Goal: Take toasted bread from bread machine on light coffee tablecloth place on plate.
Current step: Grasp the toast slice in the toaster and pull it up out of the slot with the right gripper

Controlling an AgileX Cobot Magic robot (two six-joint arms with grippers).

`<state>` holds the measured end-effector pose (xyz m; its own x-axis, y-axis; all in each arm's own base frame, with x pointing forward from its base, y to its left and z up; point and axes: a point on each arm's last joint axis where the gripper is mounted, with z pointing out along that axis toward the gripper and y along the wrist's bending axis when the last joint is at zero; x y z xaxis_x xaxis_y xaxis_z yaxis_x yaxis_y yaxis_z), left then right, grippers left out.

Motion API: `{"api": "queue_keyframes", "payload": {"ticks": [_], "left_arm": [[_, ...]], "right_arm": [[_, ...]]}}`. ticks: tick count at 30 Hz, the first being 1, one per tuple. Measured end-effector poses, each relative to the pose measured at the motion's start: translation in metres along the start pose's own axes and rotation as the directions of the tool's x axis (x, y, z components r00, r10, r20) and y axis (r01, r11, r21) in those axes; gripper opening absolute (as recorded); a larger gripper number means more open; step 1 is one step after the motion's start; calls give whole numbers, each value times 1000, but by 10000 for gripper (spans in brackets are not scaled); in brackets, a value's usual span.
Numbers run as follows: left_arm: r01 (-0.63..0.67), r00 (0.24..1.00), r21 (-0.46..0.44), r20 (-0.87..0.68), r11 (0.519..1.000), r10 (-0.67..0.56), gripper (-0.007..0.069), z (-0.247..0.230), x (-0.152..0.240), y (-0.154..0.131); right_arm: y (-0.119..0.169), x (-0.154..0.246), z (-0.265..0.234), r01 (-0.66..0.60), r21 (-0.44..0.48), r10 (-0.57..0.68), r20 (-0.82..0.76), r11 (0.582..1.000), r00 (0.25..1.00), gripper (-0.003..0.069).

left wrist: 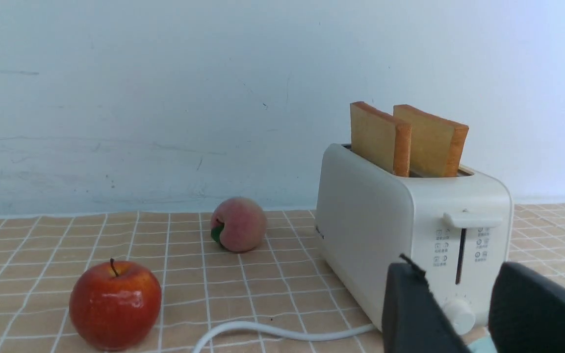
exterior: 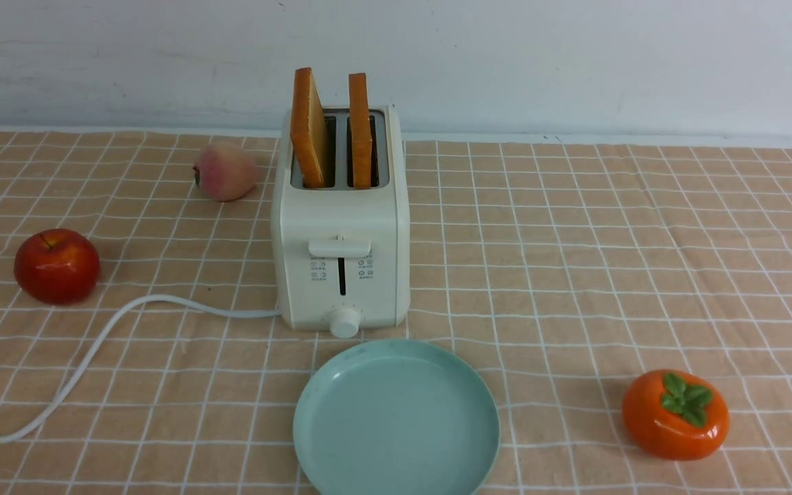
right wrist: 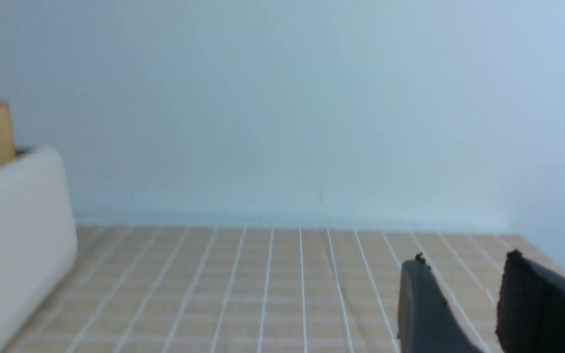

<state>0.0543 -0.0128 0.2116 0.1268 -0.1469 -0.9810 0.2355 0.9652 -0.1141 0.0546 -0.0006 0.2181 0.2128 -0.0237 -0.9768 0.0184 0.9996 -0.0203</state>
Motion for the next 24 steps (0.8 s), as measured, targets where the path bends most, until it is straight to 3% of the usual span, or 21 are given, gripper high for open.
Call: {"api": "queue_keyframes", "payload": {"ticks": [6, 8, 10, 11, 12, 15, 17, 19, 20, 24], "left_arm": [[17, 999, 12, 42, 1000, -18, 238, 0, -4, -1], [100, 983, 54, 148, 994, -107, 238, -1, -14, -3], [272, 904, 152, 298, 950, -306, 238, -5, -30, -5], [292, 889, 171, 315, 941, -333, 238, -6, -32, -5], [373, 830, 224, 352, 900, -432, 238, -8, -40, -5], [483, 730, 312, 373, 818, -573, 238, -13, -78, -8], [510, 711, 327, 361, 796, -604, 238, -14, -106, -12], [523, 731, 296, 327, 800, -599, 238, -9, -131, -15], [512, 756, 267, 311, 816, -576, 238, -5, -167, -19], [464, 847, 126, 226, 877, -481, 238, 18, -223, -24]], "right_arm": [[0, -14, -1, -10, -5, 10, 159, 1000, 987, 240], [0, -22, -3, -65, -18, 67, 238, 998, 969, 240], [-1, -33, -6, -214, -69, 224, 361, 974, 905, 240], [-2, -34, -7, -227, -74, 238, 367, 971, 899, 240], [-3, -39, -8, -329, -115, 347, 398, 937, 849, 240], [-4, -59, -8, -468, -181, 500, 392, 865, 773, 240], [-4, -79, -8, -507, -206, 546, 378, 837, 748, 240], [-4, -105, -5, -516, -215, 558, 369, 829, 743, 240], [-4, -132, 1, -521, -210, 561, 343, 827, 753, 240], [-4, -192, 18, -509, -168, 536, 281, 844, 796, 240]]}}
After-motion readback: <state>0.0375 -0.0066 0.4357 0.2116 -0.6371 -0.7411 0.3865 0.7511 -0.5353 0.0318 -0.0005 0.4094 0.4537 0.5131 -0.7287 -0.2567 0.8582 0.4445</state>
